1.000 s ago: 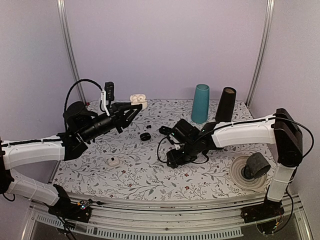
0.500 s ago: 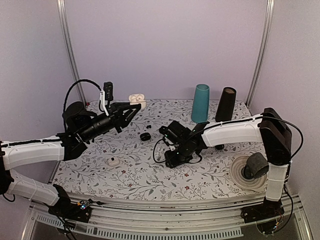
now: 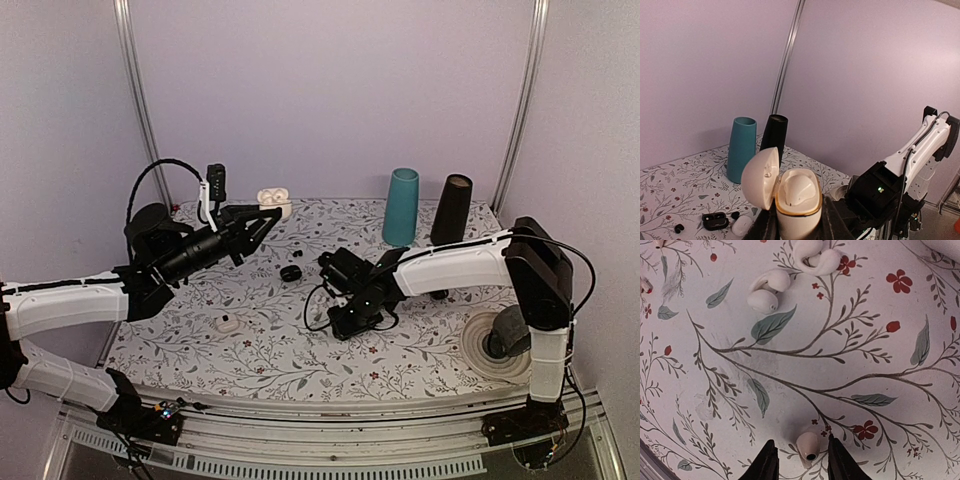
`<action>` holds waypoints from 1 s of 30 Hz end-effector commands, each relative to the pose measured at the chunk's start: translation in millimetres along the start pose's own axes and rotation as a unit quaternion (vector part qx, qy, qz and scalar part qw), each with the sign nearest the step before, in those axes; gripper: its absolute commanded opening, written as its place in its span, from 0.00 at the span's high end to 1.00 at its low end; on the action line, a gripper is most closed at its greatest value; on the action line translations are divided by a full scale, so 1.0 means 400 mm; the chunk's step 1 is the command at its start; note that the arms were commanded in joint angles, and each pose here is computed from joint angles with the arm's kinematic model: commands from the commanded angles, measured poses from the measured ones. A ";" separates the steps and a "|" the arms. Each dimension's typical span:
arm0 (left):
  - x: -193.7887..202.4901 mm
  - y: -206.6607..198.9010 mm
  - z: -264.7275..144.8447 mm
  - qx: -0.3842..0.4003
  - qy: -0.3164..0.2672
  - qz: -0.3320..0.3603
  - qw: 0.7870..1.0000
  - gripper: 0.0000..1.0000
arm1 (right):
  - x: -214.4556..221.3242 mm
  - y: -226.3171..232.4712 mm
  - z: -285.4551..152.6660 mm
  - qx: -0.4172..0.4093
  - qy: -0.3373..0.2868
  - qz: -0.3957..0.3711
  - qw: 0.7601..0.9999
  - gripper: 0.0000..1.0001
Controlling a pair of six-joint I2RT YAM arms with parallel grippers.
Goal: Insert the wireless bluetooth earbuds into the charging case
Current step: Pick up the right earbud from the center of the board.
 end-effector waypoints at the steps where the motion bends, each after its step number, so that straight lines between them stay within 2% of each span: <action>1: -0.016 0.007 -0.012 -0.003 -0.012 0.001 1.000 1.00 | -0.005 0.003 0.014 0.021 -0.001 -0.011 1.000 0.66; 30: -0.017 0.014 -0.010 -0.010 -0.014 0.000 1.000 1.00 | 0.005 0.019 0.029 0.091 0.007 -0.058 0.994 0.73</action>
Point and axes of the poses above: each gripper's point midway between its finger pads, its own z axis out along the fingers, its own y axis along the line the jaws close on, x = y × z, the point moved 5 cm from there along -z, back along the fingers, and after that the axes turned 5 degrees about z, right-handed, at the moved point
